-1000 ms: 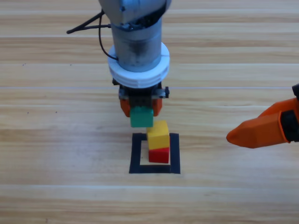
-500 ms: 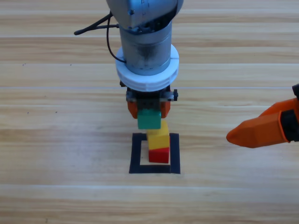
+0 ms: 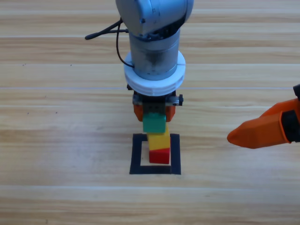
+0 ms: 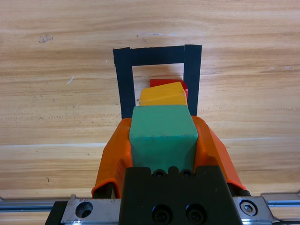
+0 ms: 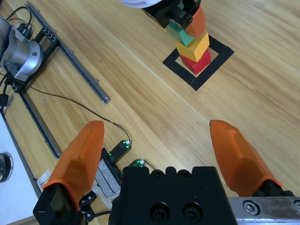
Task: Stack the blocks in the rectangular block: red at the bottom, yellow in the middle, green on top
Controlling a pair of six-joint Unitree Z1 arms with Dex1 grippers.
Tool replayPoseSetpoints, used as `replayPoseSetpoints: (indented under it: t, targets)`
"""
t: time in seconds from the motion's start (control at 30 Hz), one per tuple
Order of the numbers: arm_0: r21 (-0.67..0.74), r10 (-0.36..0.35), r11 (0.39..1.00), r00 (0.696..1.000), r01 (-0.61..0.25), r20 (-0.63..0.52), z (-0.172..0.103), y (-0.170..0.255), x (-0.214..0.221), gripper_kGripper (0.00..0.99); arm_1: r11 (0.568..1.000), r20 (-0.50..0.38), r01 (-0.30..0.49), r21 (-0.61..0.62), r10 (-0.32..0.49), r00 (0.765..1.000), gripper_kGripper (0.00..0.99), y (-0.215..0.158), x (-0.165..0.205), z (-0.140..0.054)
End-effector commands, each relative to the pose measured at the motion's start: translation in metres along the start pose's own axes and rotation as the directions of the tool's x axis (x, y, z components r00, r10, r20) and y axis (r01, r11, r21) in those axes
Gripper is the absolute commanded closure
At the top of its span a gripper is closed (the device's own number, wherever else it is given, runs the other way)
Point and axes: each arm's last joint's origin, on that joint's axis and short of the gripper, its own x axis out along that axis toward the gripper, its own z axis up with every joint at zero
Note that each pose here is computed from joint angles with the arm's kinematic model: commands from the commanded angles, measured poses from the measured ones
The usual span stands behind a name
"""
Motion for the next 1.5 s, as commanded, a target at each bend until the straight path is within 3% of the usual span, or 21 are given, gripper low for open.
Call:
replayPoseSetpoints:
  t: [0.03, 1.07, 1.2, 1.27, 1.33, 1.4, 1.5]
  targets:
    - [0.039, 0.041, 0.998, 0.999, -0.04, -0.025, -0.007, -0.013, 0.021, 0.947, 0.999, -0.053, 0.033, 0.018, -0.032, 0.998, 0.002, -0.005, 0.015, -0.004]
    - [0.043, 0.056, 0.998, 0.998, -0.055, -0.033, -0.005, -0.018, 0.034, 0.915, 0.999, -0.063, 0.037, 0.028, -0.036, 0.997, 0.002, -0.005, 0.018, -0.002]
    - [0.046, 0.054, 0.998, 0.998, -0.052, -0.033, -0.005, -0.019, 0.035, 0.725, 0.999, -0.066, 0.039, 0.028, -0.037, 0.997, 0.002, -0.005, 0.018, -0.001]
    - [0.047, 0.052, 0.998, 0.998, -0.051, -0.032, -0.005, -0.019, 0.035, 0.53, 0.999, -0.066, 0.039, 0.028, -0.037, 0.997, 0.002, -0.005, 0.018, -0.001]
    - [0.048, 0.056, 0.997, 0.998, -0.054, -0.035, -0.005, -0.019, 0.036, 0.195, 0.999, -0.067, 0.039, 0.029, -0.037, 0.997, 0.002, -0.005, 0.018, -0.001]
    - [0.047, 0.06, 0.997, 0.998, -0.058, -0.035, -0.006, -0.018, 0.035, 0.034, 0.999, -0.067, 0.039, 0.029, -0.037, 0.997, 0.002, -0.005, 0.018, -0.001]
    - [0.048, 0.059, 0.997, 0.998, -0.058, -0.033, -0.006, -0.016, 0.031, 0.0, 0.999, -0.069, 0.04, 0.029, -0.038, 0.997, 0.002, -0.005, 0.018, -0.001]
